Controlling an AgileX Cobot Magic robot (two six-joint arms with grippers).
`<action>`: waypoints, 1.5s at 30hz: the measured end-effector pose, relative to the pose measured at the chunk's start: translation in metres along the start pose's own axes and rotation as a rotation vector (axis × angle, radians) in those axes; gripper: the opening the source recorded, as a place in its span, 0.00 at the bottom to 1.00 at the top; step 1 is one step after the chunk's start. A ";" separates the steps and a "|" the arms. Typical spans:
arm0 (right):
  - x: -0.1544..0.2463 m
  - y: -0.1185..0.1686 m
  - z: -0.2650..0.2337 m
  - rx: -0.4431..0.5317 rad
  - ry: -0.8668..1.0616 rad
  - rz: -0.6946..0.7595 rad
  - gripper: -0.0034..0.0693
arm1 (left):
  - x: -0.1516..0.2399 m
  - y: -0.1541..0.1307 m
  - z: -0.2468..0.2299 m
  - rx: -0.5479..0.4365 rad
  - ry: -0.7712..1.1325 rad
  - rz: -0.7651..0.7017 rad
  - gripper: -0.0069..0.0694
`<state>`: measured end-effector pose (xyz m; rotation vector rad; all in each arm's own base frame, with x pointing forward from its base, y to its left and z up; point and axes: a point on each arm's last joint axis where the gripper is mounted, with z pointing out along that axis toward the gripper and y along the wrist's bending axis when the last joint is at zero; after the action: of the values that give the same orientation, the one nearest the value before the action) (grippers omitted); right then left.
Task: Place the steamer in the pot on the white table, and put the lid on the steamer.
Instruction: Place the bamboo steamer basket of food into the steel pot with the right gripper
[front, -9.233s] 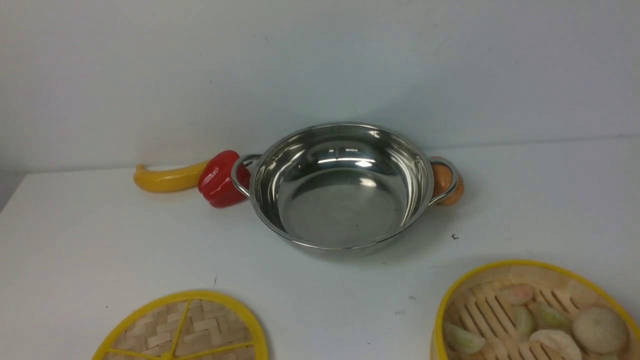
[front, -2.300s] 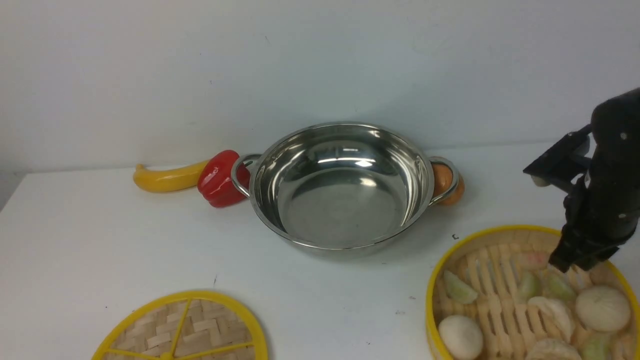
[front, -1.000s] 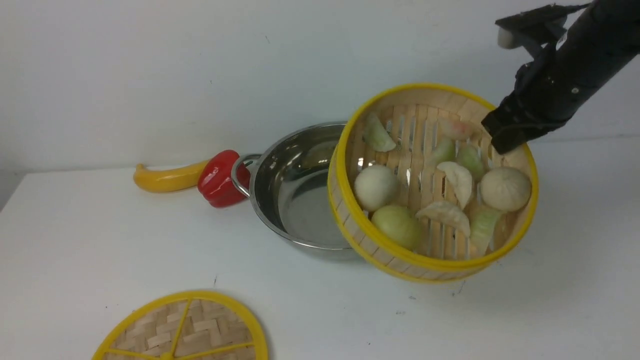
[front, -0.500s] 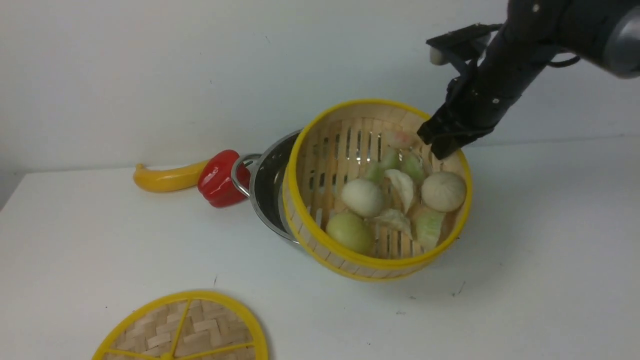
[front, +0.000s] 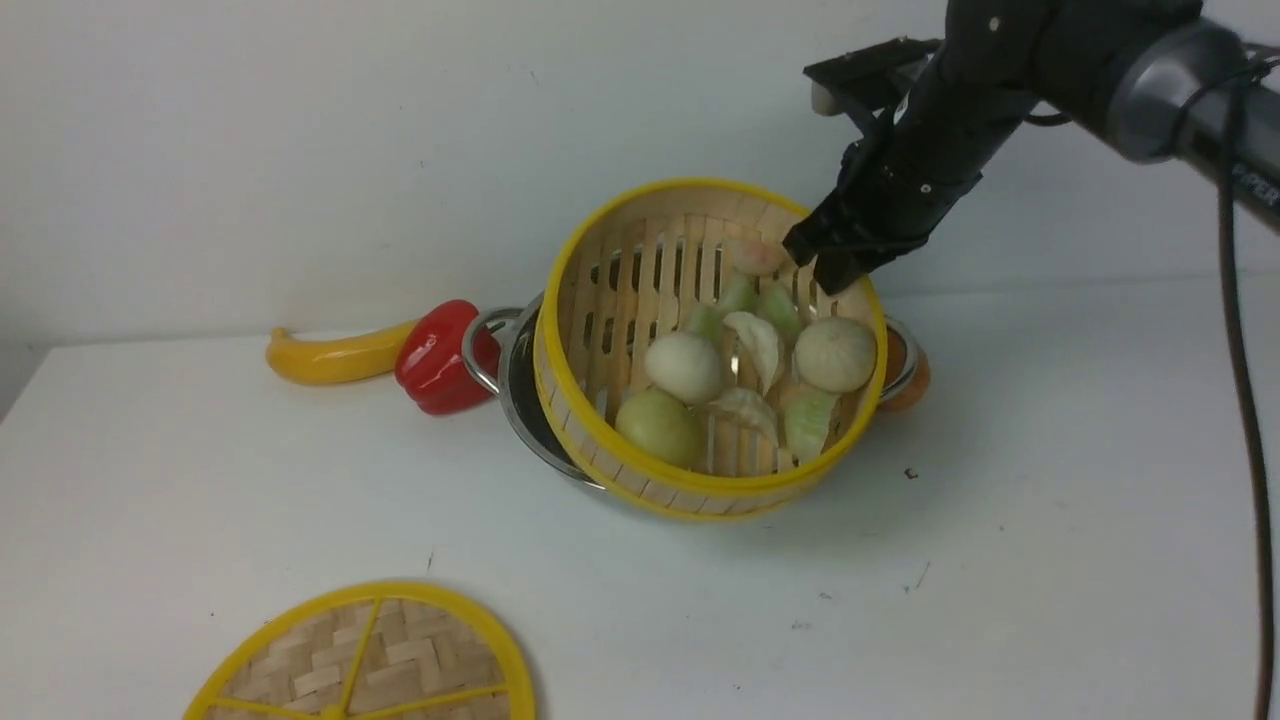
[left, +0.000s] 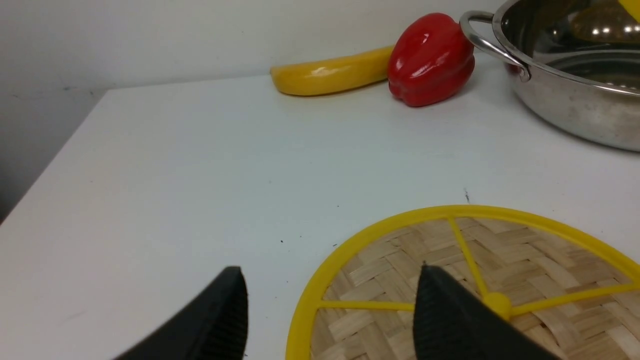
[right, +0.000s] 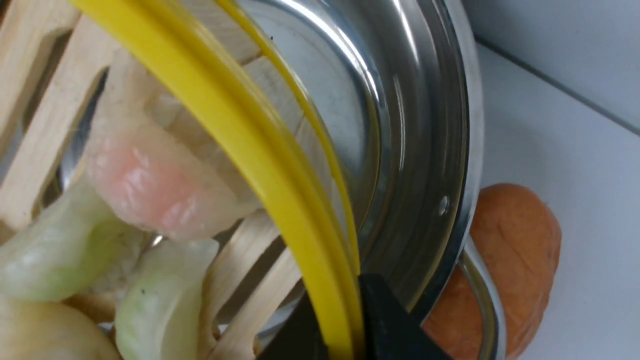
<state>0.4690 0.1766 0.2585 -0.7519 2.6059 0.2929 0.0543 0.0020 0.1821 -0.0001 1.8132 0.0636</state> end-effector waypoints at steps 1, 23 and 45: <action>-0.001 0.000 -0.001 -0.002 -0.007 0.000 0.12 | 0.000 0.000 0.000 0.000 0.000 0.000 0.64; -0.006 0.002 -0.004 -0.018 -0.045 0.011 0.12 | 0.000 0.000 0.000 0.000 0.000 0.000 0.64; -0.011 -0.004 -0.005 0.007 -0.103 0.017 0.12 | 0.000 0.000 0.000 0.000 0.000 0.000 0.64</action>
<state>0.4780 0.1768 0.2671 -0.6943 2.5165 0.3193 0.0543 0.0020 0.1821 -0.0001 1.8132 0.0636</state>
